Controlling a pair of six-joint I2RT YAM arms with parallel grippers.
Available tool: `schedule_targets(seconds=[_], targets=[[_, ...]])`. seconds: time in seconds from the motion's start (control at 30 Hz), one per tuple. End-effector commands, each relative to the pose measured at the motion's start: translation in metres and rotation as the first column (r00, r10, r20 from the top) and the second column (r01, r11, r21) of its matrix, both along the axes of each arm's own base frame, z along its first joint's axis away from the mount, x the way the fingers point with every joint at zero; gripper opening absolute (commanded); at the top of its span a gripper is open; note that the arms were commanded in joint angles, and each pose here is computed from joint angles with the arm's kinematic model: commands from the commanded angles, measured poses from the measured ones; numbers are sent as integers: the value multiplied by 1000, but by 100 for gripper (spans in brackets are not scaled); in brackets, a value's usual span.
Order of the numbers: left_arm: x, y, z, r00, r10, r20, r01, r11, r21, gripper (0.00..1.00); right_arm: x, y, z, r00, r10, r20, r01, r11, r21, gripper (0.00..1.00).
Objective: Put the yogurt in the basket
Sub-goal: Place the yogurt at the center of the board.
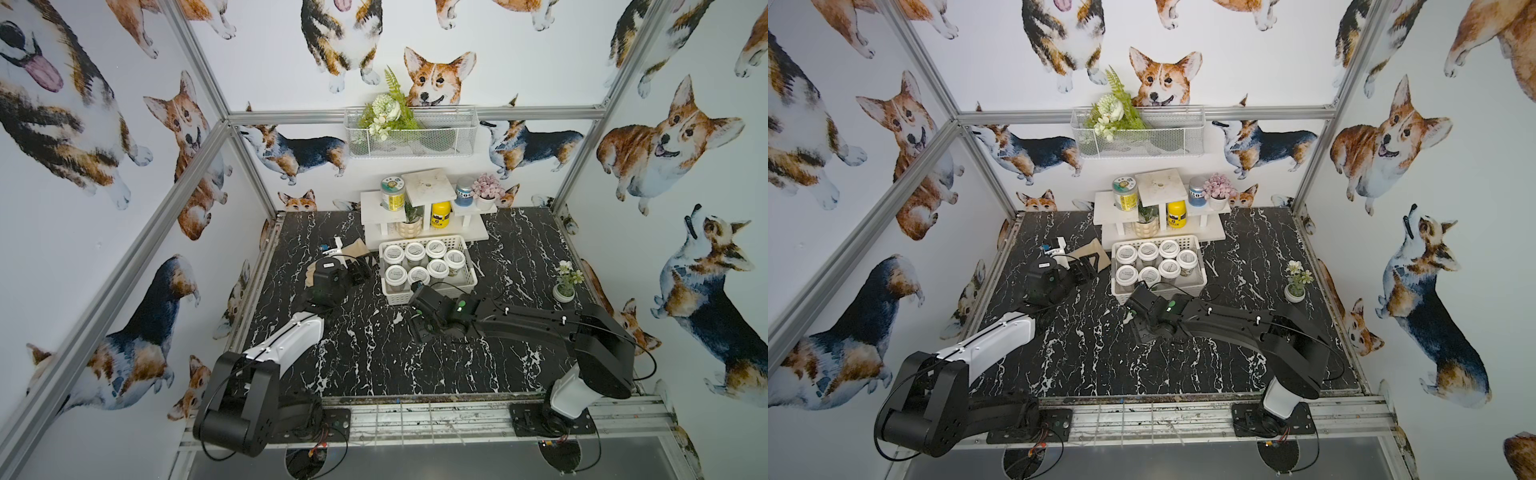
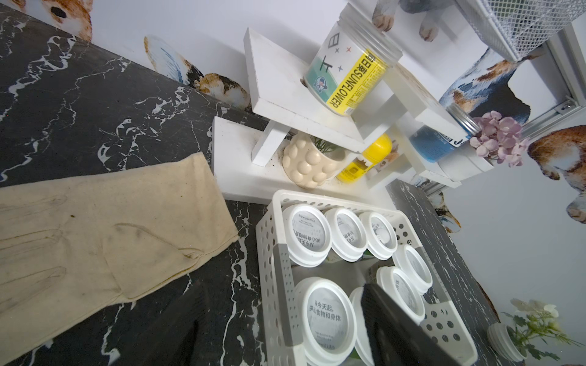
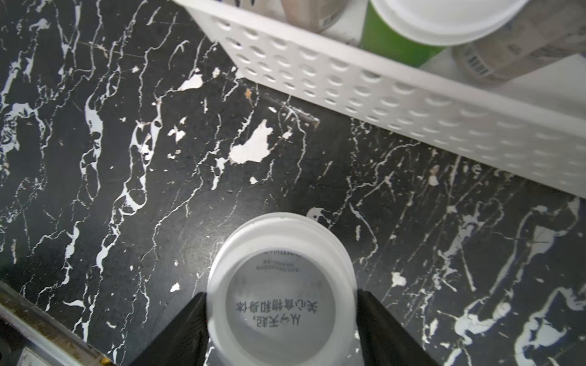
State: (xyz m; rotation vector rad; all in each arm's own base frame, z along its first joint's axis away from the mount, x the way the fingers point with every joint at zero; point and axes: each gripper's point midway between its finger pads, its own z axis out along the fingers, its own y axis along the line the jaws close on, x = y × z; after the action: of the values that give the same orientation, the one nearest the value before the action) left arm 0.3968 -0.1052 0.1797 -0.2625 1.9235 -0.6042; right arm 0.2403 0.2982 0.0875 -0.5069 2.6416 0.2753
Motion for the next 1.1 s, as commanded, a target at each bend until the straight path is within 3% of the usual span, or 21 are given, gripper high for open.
schedule_targets(seconds=[0.0, 0.4, 0.5, 0.63, 1.07], targets=[[1, -1, 6, 1000, -4, 24, 4, 1000, -7, 82, -7, -34, -11, 998, -41, -47, 37, 995, -96, 75], [1, -1, 6, 1000, -4, 24, 5, 1000, -7, 82, 5, -73, -6, 992, -119, -29, 115, 986, -117, 76], [2, -1, 5, 1000, -4, 23, 4, 1000, -6, 82, 6, -73, 2, 992, -121, -18, 119, 988, -101, 85], [1, -1, 5, 1000, -4, 24, 4, 1000, -6, 82, 8, -73, 11, 992, -124, -2, 124, 988, -92, 89], [2, -1, 5, 1000, -7, 22, 7, 1000, -6, 81, 6, -58, 23, 995, -95, -16, 95, 995, -13, 84]])
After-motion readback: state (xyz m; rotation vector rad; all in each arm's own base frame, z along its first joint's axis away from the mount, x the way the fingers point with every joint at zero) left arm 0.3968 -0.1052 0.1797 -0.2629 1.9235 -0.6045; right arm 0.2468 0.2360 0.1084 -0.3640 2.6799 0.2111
